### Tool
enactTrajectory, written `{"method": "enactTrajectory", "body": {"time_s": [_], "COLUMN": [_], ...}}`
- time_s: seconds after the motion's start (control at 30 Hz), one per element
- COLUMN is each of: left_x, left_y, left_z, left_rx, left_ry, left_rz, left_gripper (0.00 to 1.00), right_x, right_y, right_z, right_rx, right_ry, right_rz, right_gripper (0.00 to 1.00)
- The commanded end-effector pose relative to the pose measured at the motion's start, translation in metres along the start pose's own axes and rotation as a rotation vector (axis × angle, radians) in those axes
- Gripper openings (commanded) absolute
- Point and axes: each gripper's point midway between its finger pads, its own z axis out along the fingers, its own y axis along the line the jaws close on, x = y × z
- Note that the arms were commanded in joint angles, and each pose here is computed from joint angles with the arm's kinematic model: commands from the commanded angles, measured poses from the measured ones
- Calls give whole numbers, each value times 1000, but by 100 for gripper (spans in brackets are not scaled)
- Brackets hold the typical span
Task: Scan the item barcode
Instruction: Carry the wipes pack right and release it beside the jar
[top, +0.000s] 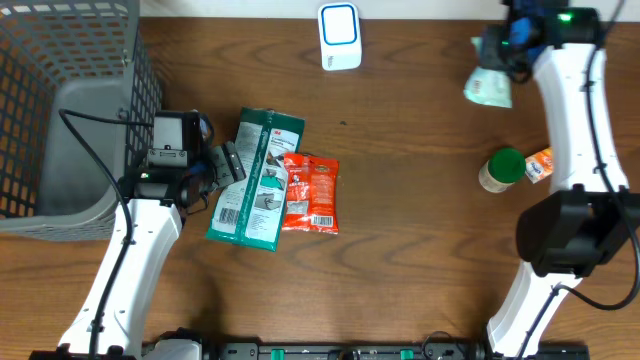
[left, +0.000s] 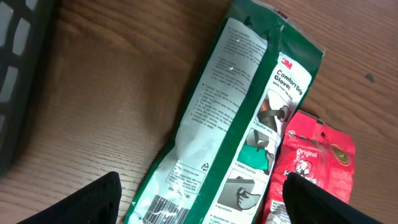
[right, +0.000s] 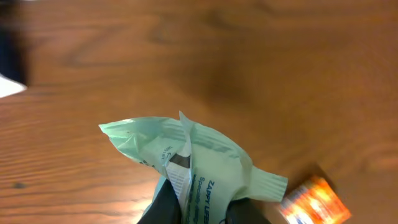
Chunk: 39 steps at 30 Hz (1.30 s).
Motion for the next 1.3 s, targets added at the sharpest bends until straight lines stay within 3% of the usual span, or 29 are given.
{"method": "enactTrajectory", "body": {"time_s": [0.0, 0.33, 0.53, 0.63, 0.7, 0.77, 0.83, 0.9, 0.93, 1.03, 1.13, 1.27], "left_x": [-6, -6, -6, -6, -6, -6, -6, -6, -6, -6, -6, -6], "left_y": [0, 0, 0, 0, 0, 0, 0, 0, 0, 0, 0, 0], "left_z": [-4, -4, -4, -4, -4, -4, -4, -4, -4, -4, -4, -4], "left_rx": [-6, -6, -6, -6, -6, -6, -6, -6, -6, -6, -6, -6], "left_ry": [-17, -17, -18, -18, -18, -18, -18, -18, -18, -18, -17, -18], "left_rz": [-1, -1, -1, -1, -1, -1, -1, -1, -1, -1, -1, -1], "left_gripper": [83, 83, 83, 83, 83, 83, 83, 83, 83, 83, 83, 83], "right_x": [20, 66, 78, 80, 82, 84, 83, 82, 80, 70, 54, 36], "right_y": [-32, -100, -108, -113, -116, -120, -122, -122, -122, -121, -110, -57], "right_z": [27, 89, 112, 120, 123, 122, 121, 117, 114, 101, 76, 36], "right_rx": [21, 89, 96, 124, 139, 160, 174, 175, 175, 173, 150, -27], "right_ry": [107, 259, 253, 239, 237, 240, 240, 240, 238, 229, 218, 198], "right_rz": [87, 196, 176, 174, 170, 165, 163, 163, 161, 157, 146, 60], "right_gripper": [1, 1, 5, 3, 10, 40, 55, 82, 87, 89, 83, 82]}}
